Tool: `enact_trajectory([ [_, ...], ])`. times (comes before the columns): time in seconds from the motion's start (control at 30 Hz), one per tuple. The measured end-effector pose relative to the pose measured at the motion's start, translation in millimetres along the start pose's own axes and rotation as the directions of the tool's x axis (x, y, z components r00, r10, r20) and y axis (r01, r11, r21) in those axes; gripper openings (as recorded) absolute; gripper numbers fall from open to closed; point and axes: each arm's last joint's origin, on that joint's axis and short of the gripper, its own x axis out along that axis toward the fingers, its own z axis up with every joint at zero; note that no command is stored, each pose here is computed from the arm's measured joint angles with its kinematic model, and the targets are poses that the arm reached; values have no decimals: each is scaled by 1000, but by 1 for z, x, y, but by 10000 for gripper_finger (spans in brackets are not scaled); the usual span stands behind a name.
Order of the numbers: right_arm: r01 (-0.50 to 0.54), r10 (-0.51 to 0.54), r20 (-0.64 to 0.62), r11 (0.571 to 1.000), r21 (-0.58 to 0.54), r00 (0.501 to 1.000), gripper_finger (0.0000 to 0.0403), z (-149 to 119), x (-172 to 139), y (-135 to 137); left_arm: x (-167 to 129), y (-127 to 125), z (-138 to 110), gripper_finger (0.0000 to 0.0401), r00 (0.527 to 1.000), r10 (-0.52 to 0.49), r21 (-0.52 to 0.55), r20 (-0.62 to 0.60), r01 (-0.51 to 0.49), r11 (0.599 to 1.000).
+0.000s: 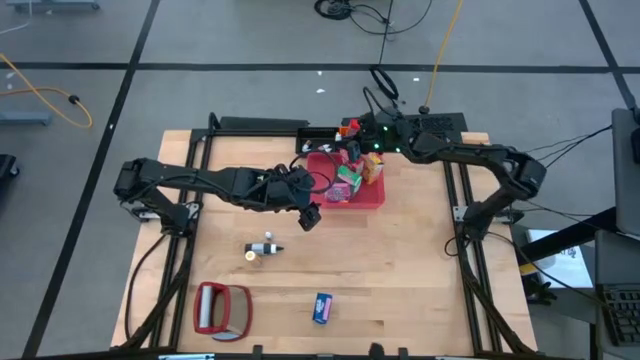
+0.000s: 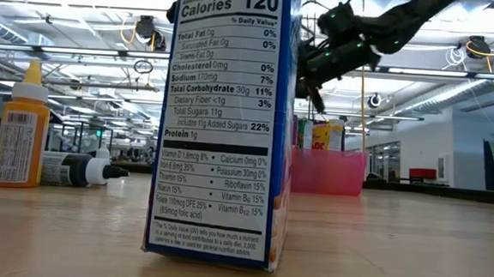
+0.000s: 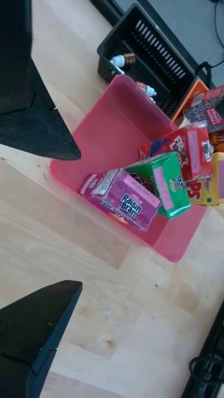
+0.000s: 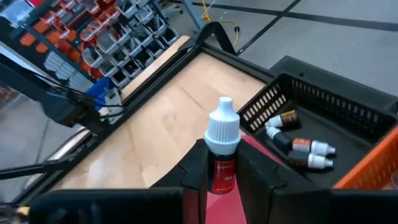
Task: Pick & Place Kitchen Items
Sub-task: Put the small red food coloring bottle into the black bin
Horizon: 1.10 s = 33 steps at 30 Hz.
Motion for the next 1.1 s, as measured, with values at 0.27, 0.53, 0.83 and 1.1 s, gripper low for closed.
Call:
enact_trajectory([
  [0.27, 20, -19, 17, 998, -63, 1000, 49, 21, 32, -12, 0, -1, 1, 335, 1000, -6, -20, 9, 7, 1000],
  [0.53, 118, -119, -1, 989, -86, 993, 49, 22, 58, -31, -1, -3, -1, 335, 1000, -9, -18, 5, 10, 1000],
  [0.83, 224, -226, -16, 972, -67, 974, 48, 12, 68, -52, -3, -8, -4, 335, 1000, -23, -15, 3, 23, 1000],
  [1.1, 254, -256, -25, 965, -63, 966, 46, 4, 77, -60, -4, -10, -5, 335, 1000, -27, -17, 3, 28, 999],
])
